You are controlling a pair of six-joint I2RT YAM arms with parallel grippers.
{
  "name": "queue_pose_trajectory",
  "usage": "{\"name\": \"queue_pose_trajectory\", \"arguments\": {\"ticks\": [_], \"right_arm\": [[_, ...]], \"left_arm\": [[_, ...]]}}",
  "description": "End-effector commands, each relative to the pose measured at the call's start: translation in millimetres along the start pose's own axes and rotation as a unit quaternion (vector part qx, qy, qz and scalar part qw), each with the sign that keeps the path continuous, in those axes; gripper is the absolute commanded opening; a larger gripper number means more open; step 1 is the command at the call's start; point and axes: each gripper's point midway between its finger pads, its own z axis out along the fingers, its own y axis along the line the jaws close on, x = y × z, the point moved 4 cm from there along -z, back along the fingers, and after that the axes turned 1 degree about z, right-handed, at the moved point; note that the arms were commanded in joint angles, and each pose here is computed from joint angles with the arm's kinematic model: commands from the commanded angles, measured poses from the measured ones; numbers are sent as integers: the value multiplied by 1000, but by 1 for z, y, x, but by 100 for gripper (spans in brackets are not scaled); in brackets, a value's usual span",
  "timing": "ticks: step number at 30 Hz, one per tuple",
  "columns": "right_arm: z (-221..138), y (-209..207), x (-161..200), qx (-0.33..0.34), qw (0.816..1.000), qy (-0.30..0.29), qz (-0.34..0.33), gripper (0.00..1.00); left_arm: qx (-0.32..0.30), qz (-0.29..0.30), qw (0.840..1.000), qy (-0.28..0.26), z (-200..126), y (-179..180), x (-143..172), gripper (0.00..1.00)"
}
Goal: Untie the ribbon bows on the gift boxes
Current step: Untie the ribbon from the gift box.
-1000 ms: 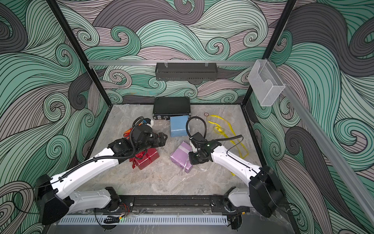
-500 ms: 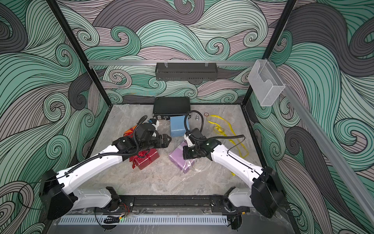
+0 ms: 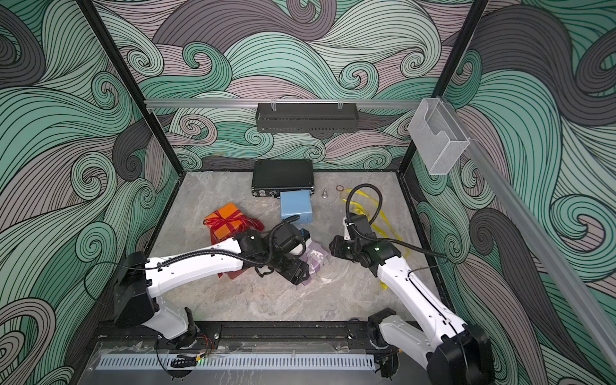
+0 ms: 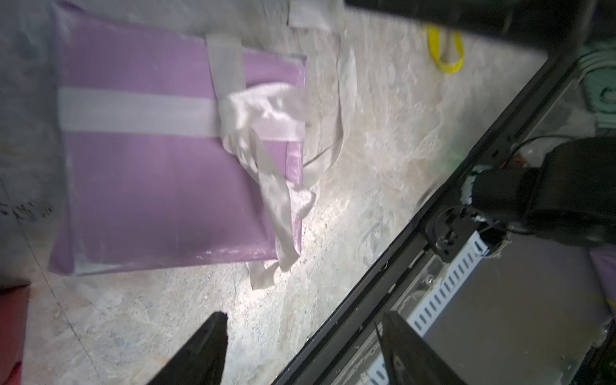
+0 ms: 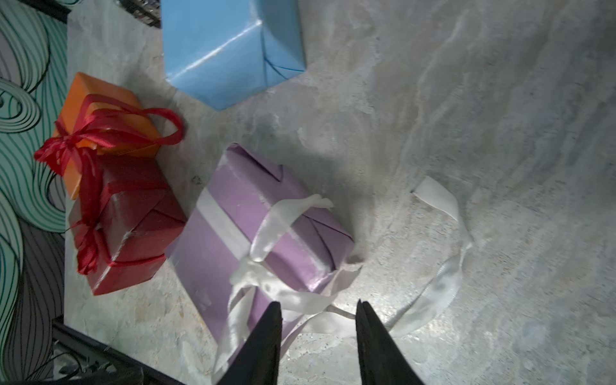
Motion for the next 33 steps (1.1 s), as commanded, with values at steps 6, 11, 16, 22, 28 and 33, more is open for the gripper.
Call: {"name": "queue_pose_trajectory", "arguments": {"ticks": [6, 11, 16, 22, 28, 33], "right_arm": [[-2, -5, 6, -23, 1000, 6, 11, 39], [-5, -3, 7, -32, 999, 5, 8, 39], [-6, -4, 10, -37, 999, 2, 8, 39], [-5, -6, 14, -40, 999, 3, 4, 38], [-4, 2, 16, -69, 997, 17, -9, 39], [-4, 11, 13, -95, 995, 17, -13, 43]], "left_arm": [[-94, 37, 992, 71, 21, 0, -3, 72], [-156, 39, 984, 71, 32, 14, -18, 69], [-187, 45, 977, 90, 46, 23, -23, 54], [-180, 49, 979, 80, 44, 20, -28, 2], [-176, 64, 982, 32, 9, 15, -37, 0], [-203, 68, 975, -59, -41, 24, -45, 0]]}}
